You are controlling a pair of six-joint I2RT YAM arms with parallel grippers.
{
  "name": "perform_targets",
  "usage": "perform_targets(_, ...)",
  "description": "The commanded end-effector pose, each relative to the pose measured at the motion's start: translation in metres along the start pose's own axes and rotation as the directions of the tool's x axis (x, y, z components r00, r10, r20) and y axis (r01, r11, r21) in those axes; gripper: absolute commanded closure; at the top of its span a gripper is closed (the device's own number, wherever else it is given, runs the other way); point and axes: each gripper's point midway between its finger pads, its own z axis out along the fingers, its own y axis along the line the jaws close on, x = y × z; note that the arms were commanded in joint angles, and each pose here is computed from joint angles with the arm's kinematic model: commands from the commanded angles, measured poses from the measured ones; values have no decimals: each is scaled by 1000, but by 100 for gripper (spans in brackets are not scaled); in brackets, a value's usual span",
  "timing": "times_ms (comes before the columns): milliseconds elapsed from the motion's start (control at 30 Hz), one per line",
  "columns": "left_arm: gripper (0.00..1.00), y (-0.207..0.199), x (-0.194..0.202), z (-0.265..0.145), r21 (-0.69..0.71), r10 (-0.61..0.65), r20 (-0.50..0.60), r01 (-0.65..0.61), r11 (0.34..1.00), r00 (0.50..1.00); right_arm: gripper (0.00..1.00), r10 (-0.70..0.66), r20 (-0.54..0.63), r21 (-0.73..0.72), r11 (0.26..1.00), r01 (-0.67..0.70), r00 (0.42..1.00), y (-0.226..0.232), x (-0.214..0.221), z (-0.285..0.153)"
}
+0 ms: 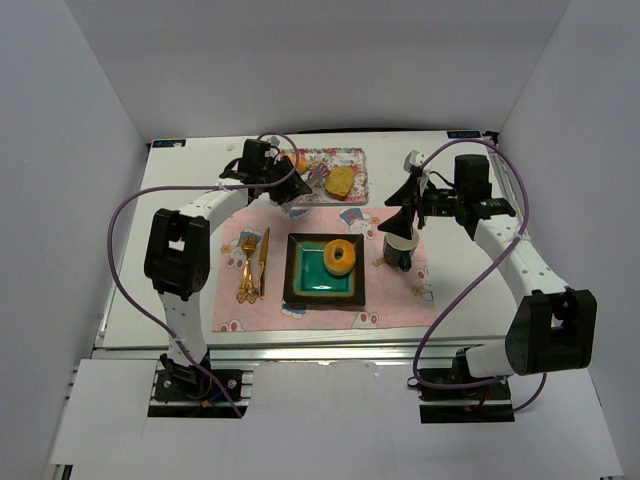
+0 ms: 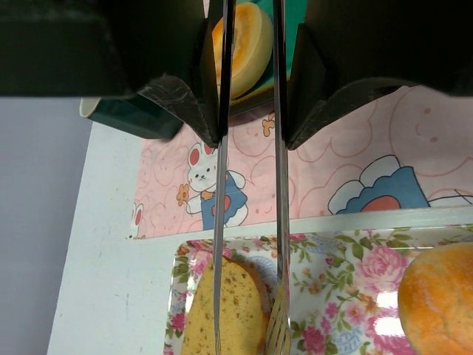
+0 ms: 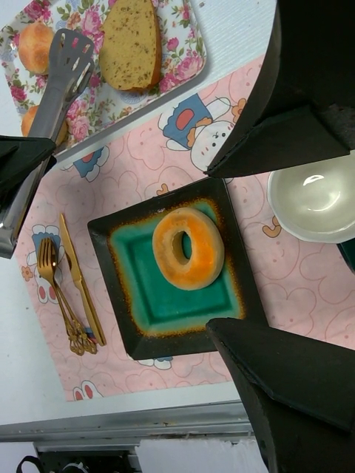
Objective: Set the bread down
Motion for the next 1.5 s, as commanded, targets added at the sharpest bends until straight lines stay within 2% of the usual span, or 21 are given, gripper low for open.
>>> perform_targets(0,51,-17,-5,-4,64,14,4,-14,998,1000,19,-43,37,-7,999,43,998,1,-15,-3)
perform_targets(300,51,-10,-2,-3,29,36,-13,-36,999,999,19,-43,40,-7,999,43,998,1,-16,-3)
perform_targets(867,53,-17,18,5,78,41,-93,-34,996,995,19,-48,43,-7,999,48,998,2,-18,-3)
perform_targets(1000,58,-17,18,3,75,40,-94,-33,997,995,19,-49,46,-8,999,49,998,1,-18,-4)
perform_targets(1133,79,-18,18,0,76,44,-90,-37,996,995,19,-49,47,-9,999,49,998,2,-19,-4)
perform_targets(1200,84,-23,14,-4,84,53,-72,-47,995,996,19,-52,47,-7,999,52,998,2,-20,-4)
perform_targets(1233,91,-26,10,-7,91,60,-58,-54,994,997,19,-54,47,-2,999,54,997,1,-20,-6)
perform_targets(1267,94,-30,8,-10,98,65,-47,-60,993,997,19,-55,48,-1,998,55,997,2,-21,-6)
perform_targets(1367,100,-48,-4,-27,132,88,1,-87,987,996,19,-56,48,0,998,56,997,2,-21,-7)
perform_targets(1467,100,-66,-13,-51,162,109,52,-116,980,993,19,-57,47,2,998,57,997,2,-20,-9)
